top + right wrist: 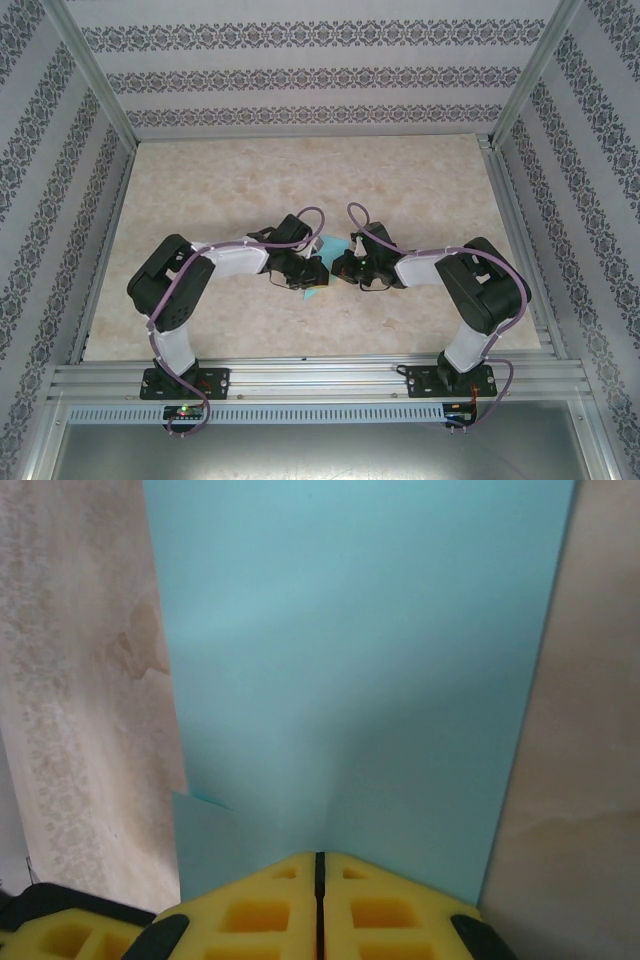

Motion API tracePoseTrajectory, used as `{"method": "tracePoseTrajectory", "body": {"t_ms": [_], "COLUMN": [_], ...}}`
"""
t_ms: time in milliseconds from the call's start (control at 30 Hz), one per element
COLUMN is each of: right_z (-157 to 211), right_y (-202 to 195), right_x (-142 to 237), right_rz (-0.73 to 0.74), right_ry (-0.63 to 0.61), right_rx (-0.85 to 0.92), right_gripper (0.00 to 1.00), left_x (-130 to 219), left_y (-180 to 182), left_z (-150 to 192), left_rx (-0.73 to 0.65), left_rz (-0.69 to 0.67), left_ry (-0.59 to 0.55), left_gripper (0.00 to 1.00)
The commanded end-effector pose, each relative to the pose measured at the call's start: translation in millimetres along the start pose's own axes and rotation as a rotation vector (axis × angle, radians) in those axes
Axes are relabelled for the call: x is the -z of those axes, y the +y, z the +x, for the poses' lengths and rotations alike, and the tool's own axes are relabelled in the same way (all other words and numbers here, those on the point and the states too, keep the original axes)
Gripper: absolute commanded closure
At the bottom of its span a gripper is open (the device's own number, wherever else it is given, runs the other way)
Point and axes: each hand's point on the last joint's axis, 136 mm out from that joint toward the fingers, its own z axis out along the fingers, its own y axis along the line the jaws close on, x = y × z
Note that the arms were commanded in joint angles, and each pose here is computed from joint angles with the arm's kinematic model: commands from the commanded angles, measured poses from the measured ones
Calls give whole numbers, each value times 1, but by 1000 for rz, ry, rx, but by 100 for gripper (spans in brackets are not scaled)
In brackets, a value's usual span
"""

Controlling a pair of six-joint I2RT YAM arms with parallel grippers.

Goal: Fold a paper plane with a square sheet of paper (pick it up from the middle)
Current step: Third fold the triangle at the center of the table.

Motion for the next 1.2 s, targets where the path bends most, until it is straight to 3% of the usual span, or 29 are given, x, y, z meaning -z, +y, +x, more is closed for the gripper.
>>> {"method": "tracePoseTrajectory", "body": {"t_ms": [0, 333, 700, 1000, 1167], "right_z": [17, 19, 19, 16, 13], "right_y": [-44, -49, -52, -47, -36], "right_x": [-3, -2, -2, -1, 0], "right_rz": [169, 200, 226, 222, 188], "right_ry": [35, 45, 61, 58, 60], "right_rx": [-35, -27, -10, -1, 37], "right_gripper": [92, 92, 93, 93, 92], "left_x": [-7, -6, 11, 30, 51], "left_y": [3, 41, 53, 64, 59], "left_z": [-6, 14, 32, 60, 56], "left_rx": [6, 22, 121, 82, 20], "left_rz": [-2, -125, 7, -73, -133], "left_ry": [-9, 25, 33, 89, 48], "left_gripper": [84, 85, 84, 84, 84]}}
